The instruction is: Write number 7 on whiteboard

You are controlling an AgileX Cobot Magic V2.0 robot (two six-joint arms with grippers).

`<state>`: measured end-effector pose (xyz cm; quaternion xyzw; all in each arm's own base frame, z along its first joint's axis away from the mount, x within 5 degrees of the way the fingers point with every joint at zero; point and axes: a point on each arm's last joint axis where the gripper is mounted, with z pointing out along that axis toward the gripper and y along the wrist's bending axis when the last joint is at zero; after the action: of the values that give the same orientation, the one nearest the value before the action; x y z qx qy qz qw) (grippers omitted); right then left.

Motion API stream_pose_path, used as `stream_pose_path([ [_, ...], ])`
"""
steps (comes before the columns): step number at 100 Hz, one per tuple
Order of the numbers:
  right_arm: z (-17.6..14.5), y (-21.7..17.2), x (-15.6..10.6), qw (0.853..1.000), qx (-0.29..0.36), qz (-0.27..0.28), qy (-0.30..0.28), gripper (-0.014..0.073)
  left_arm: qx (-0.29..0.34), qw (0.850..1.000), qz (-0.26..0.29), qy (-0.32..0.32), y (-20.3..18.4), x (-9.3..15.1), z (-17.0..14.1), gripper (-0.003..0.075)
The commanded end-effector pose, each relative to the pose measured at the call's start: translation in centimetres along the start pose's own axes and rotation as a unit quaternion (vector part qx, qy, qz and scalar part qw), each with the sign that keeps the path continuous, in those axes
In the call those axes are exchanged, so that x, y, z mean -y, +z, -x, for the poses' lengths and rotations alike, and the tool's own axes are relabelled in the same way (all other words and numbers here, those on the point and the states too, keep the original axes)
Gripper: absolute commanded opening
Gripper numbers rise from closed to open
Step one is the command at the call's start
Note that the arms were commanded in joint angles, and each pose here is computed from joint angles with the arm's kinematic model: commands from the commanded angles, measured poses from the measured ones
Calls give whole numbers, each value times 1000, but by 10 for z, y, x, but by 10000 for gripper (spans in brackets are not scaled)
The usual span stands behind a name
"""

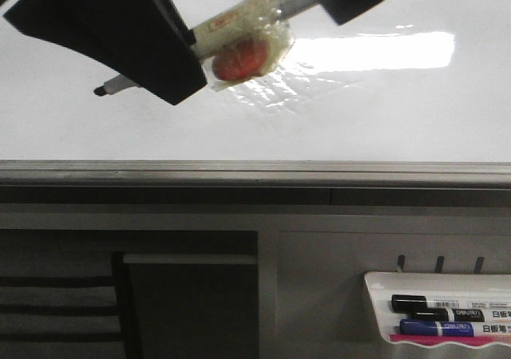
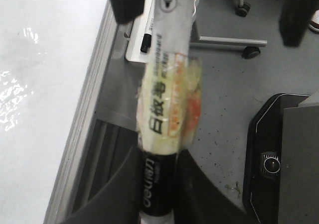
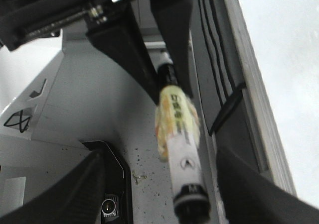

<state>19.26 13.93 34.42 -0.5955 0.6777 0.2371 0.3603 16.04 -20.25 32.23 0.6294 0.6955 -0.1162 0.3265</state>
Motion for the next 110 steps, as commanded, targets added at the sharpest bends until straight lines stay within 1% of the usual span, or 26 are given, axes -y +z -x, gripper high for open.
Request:
stream_pose_path([
  [1,14,-4,6,999,43,-22,-10,426,55,998,28,-2,-16,-4,15,-20],
  [17,13,5,13,999,50,-17,3,417,55,998,28,-2,-16,-4,15,-20],
  [33,12,11,17,998,59,-10,-7,340,55,998,28,-2,-16,-4,15,-20],
  [52,12,12,17,998,59,-11,-8,280,55,998,28,-2,-16,-4,15,-20],
  [59,12,12,17,998,59,-11,-8,238,55,998,28,-2,-16,-4,15,-20],
  [78,12,12,17,998,59,-11,-7,81,55,998,28,-2,-16,-4,15,-20],
  [85,12,12,17,998,59,-10,-7,36,55,998,28,-2,-16,-4,15,-20],
  [95,12,12,17,998,59,-8,-8,-4,55,998,28,-2,-16,-4,15,-15],
  [99,12,12,16,998,59,-7,-8,-16,55,998,28,-2,-16,-4,15,24],
  [100,12,12,16,998,59,-7,-8,-17,55,998,28,-2,-16,-4,15,24],
  [102,12,12,16,998,59,-7,-8,-22,55,998,28,-2,-16,-4,15,54],
  [105,12,12,16,998,58,-6,-8,-28,55,998,28,-2,-16,-4,15,119],
  [107,12,12,16,998,58,-6,-8,-30,55,998,28,-2,-16,-4,15,148],
  [110,12,12,16,998,58,-6,-8,-34,55,998,28,-2,-16,-4,15,230],
])
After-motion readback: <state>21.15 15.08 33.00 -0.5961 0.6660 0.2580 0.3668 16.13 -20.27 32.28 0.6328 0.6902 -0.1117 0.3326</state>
